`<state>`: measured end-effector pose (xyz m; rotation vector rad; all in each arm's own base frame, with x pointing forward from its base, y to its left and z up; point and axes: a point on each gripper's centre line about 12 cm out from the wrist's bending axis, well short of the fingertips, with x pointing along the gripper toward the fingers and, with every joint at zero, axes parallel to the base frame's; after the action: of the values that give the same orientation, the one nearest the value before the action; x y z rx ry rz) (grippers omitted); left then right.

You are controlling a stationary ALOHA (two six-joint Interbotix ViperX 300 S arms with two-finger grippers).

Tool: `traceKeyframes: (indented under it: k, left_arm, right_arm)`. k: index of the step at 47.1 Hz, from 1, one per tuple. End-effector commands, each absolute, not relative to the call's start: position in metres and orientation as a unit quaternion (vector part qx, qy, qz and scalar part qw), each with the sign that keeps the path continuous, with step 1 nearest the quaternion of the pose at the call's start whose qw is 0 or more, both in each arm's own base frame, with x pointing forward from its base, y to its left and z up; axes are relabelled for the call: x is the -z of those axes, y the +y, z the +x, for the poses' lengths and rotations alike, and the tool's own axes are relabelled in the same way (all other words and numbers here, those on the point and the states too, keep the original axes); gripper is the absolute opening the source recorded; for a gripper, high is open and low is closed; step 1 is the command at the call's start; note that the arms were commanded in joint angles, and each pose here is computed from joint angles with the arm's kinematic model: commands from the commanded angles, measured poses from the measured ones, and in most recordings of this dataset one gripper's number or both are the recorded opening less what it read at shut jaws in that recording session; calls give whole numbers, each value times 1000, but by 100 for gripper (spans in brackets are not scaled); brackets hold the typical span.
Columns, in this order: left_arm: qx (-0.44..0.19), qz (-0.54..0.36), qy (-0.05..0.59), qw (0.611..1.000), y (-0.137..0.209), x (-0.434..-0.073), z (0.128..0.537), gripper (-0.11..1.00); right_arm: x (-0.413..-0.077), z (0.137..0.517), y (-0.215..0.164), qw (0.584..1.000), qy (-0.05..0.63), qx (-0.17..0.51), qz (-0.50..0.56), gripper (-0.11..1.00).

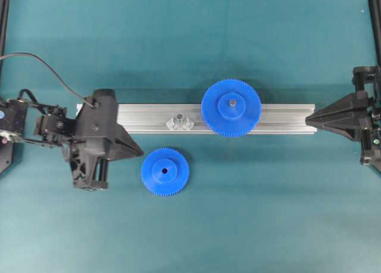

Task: Find the location of the shaft and insert the small gear.
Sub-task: 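Position the left gripper above the loose blue gear's hub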

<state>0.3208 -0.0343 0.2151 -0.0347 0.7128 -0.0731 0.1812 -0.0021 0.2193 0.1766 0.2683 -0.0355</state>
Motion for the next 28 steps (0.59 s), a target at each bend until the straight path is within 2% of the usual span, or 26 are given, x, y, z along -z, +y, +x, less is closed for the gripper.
traceKeyframes:
  k: [1,28]
  left_arm:
    - [39,-18,333,942,-37,-227,330,1]
    - [27,-36,382,923,-40,-208,356,1]
  right_arm:
    - [-223,183,-3,987,129,20,93,5]
    - [-219,182,-3,986,133,22,94,5]
